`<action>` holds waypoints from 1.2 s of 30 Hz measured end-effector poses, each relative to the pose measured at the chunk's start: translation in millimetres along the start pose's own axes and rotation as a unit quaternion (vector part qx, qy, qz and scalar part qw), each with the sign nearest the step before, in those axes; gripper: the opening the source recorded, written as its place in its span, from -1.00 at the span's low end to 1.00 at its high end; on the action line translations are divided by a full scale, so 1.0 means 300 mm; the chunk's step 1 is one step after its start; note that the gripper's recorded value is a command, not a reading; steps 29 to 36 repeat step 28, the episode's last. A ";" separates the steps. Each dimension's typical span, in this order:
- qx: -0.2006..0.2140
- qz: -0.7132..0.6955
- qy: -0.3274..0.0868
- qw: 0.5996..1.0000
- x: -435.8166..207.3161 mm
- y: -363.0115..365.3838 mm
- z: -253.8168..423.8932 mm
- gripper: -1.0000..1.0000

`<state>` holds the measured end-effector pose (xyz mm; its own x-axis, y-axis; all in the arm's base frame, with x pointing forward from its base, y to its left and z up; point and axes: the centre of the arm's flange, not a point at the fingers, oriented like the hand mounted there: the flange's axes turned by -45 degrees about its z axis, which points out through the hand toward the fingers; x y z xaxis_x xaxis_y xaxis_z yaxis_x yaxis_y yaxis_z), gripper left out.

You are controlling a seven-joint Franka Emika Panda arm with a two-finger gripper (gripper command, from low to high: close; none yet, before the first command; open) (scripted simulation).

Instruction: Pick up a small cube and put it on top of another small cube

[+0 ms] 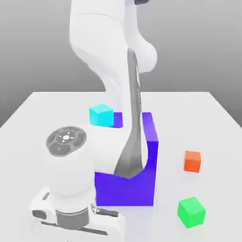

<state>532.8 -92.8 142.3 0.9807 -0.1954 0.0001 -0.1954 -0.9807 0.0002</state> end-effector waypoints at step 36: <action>0.000 -0.084 0.001 0.996 -0.538 -0.841 -0.141 1.00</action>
